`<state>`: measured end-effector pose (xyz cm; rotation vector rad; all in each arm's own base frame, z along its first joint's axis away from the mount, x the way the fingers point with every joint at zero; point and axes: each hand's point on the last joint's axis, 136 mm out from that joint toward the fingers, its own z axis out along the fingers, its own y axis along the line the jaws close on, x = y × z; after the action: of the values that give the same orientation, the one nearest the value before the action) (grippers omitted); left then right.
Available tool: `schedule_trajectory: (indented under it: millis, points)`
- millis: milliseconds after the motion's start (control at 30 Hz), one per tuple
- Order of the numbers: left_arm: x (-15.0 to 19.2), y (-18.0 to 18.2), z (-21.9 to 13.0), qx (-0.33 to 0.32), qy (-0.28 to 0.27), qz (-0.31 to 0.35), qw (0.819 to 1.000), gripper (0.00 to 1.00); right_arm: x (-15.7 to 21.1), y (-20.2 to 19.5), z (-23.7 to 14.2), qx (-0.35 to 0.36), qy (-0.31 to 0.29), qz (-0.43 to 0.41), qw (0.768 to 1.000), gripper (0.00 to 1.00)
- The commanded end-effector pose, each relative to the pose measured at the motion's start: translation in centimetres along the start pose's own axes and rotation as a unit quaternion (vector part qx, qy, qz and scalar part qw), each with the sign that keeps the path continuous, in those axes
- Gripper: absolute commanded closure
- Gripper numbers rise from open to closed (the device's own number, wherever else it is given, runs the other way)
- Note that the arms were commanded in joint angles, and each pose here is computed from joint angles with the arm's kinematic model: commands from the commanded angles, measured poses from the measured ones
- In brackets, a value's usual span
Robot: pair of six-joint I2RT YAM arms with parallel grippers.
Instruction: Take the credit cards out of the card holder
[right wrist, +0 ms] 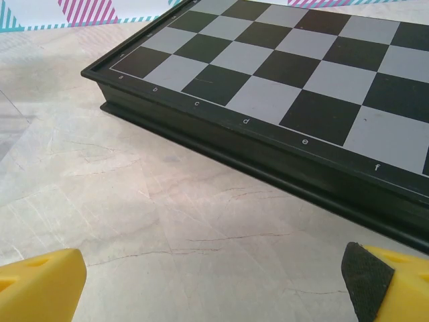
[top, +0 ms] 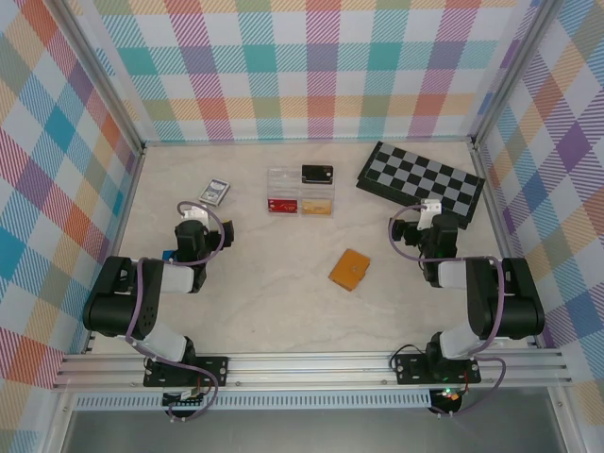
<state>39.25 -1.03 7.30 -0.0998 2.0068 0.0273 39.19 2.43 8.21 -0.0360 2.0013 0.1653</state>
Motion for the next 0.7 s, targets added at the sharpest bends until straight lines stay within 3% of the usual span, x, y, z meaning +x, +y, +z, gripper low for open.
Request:
schedule_trajectory:
  millis: [0,667]
  points:
    - [-0.73,0.17,0.26,0.003,-0.009,-0.006,1.0,0.0,-1.05,0.25,0.16,-0.01,-0.012,-0.005,1.0,0.0]
    - [-0.8,0.09,0.26,0.005,-0.009,-0.006,1.0,0.0,-1.05,0.26,0.21,-0.01,-0.012,-0.004,1.0,0.0]
